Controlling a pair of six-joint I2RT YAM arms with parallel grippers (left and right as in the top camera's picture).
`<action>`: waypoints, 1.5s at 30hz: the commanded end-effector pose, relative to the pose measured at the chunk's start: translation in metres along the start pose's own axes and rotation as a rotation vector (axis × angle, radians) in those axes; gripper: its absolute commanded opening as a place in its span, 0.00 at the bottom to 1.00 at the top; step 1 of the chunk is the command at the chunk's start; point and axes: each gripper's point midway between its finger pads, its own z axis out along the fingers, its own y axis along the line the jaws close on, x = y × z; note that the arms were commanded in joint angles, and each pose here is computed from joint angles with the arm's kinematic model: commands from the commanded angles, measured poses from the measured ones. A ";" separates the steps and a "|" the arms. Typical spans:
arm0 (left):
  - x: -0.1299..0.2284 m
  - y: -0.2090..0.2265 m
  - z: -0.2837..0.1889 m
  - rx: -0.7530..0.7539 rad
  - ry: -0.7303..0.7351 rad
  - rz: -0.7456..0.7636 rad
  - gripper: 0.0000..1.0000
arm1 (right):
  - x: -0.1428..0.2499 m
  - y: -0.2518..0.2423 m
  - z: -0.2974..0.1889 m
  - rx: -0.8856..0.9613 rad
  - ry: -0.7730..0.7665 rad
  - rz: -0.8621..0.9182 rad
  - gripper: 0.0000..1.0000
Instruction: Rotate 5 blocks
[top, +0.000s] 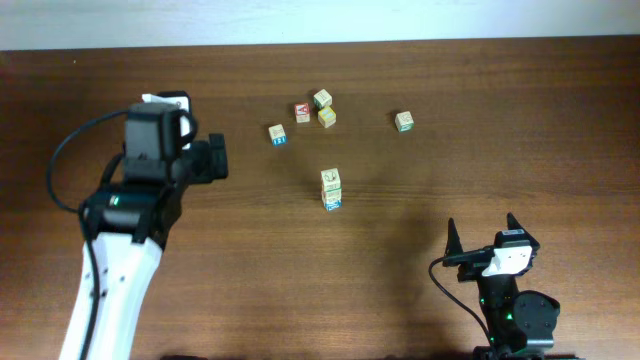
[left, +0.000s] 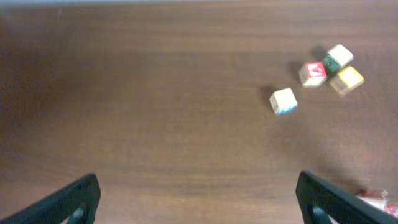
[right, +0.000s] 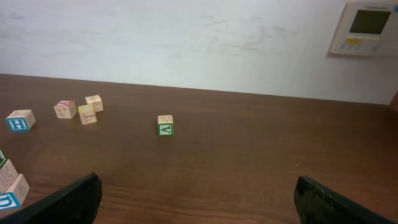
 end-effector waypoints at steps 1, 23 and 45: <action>0.018 -0.010 -0.018 0.136 -0.130 0.240 0.99 | 0.002 0.002 0.000 -0.008 -0.002 -0.004 0.98; 0.140 0.013 -0.028 -0.098 -0.673 0.379 0.99 | 0.002 0.002 0.000 -0.008 -0.002 -0.004 0.98; 0.145 0.015 -0.026 -0.107 -0.662 0.369 0.99 | 0.002 0.002 0.000 -0.008 -0.002 -0.004 0.98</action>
